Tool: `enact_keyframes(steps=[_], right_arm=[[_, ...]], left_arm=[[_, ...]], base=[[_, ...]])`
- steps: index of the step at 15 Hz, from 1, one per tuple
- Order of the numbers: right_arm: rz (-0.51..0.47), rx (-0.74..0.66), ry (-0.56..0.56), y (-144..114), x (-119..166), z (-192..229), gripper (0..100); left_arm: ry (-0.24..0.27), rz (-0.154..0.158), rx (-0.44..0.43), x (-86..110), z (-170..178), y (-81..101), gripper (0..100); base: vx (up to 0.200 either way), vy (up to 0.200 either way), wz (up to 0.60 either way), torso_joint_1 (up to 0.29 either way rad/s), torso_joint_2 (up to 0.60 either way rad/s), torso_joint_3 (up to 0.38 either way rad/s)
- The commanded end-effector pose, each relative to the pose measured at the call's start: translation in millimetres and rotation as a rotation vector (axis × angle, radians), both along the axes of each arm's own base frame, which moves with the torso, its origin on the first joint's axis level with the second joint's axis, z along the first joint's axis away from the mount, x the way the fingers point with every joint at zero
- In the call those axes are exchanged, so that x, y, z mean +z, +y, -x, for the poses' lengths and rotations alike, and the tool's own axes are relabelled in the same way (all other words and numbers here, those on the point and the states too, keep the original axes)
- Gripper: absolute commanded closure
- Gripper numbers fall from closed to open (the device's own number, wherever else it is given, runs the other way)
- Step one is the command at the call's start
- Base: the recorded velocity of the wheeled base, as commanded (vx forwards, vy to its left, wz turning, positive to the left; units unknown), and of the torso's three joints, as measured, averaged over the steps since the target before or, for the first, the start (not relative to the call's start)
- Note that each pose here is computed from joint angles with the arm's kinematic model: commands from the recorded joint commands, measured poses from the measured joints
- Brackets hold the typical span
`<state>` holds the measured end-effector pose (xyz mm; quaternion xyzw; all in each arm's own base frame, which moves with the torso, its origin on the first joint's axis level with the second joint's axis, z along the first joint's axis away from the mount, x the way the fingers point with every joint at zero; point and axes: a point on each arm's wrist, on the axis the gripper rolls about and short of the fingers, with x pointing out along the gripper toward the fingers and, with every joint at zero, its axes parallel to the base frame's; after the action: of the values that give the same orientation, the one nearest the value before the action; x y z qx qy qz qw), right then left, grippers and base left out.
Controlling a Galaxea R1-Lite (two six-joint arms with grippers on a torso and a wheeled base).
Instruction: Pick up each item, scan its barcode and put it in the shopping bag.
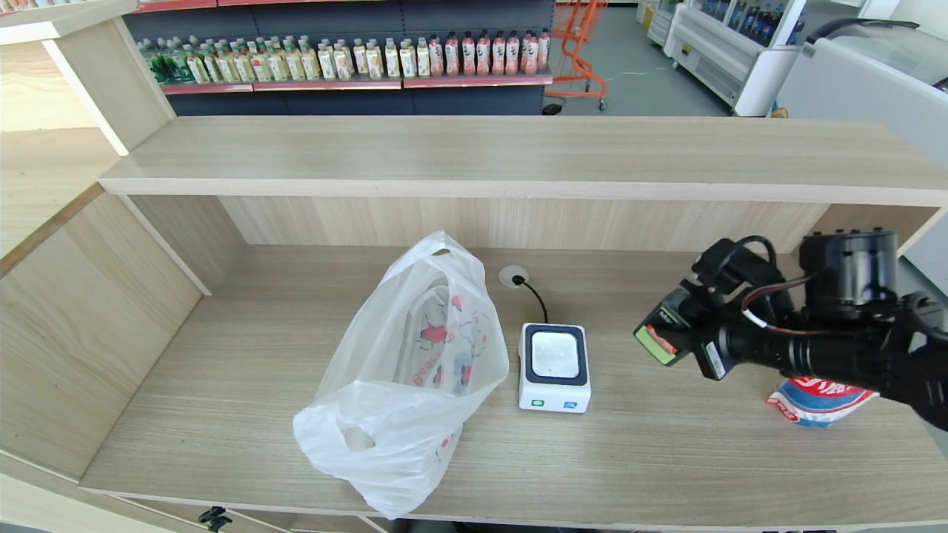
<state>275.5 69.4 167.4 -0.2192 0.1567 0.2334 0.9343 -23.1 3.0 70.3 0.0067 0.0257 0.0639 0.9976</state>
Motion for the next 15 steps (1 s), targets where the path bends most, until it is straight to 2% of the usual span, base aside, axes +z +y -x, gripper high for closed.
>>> enact_keyframes(steps=[1,2,3,4,5,6,7,8,11,13,15], right_arm=[[-0.030,0.080,-0.217,-3,49,55,100],[0.054,0.141,-0.247,-4,42,69,100],[0.257,0.237,-0.341,-9,26,84,100],[0.411,0.272,-0.461,-17,26,85,100],[0.499,0.305,-0.522,-23,27,83,100],[0.580,0.457,-0.625,-23,27,83,100],[0.594,0.510,-0.657,-22,26,84,100],[0.704,0.683,-0.803,-18,23,84,100],[0.984,0.914,-1.149,-5,19,84,100],[1.049,1.035,-1.306,16,13,86,100],[1.063,1.168,-1.448,45,2,87,100]], left_arm=[[-0.002,0.001,0.001,0.1,0,0.0,0],[0.000,0.001,0.001,0.0,0,0.0,0],[-0.002,-0.001,0.001,0.1,0,0.0,0],[0.000,0.001,0.001,0.0,0,0.0,0],[0.000,-0.001,0.001,0.0,0,0.0,0],[0.000,-0.001,0.001,0.0,0,0.0,0],[0.000,0.001,0.001,0.0,0,0.0,0],[-0.002,-0.001,0.001,0.1,0,0.0,0],[0.000,0.001,0.001,0.0,0,0.0,0],[0.000,-0.001,0.001,0.0,0,0.0,0],[0.000,0.001,0.001,0.0,0,0.0,0]], base=[[0.000,0.000,0.00,0.000,0.00,0.000],[0.000,0.000,0.00,0.000,0.00,0.000],[0.000,0.000,0.00,0.000,0.00,0.000],[0.000,0.000,0.00,0.000,0.00,0.000],[0.000,0.000,0.00,0.000,0.00,0.000],[0.000,0.000,0.00,0.000,0.00,0.000],[0.000,0.000,0.00,0.000,0.00,0.000],[0.000,0.000,0.00,0.000,0.00,0.000],[0.000,0.000,0.00,0.000,0.00,0.000],[0.000,0.000,0.00,0.000,0.00,0.000],[0.000,0.000,0.00,0.000,0.00,0.000]])
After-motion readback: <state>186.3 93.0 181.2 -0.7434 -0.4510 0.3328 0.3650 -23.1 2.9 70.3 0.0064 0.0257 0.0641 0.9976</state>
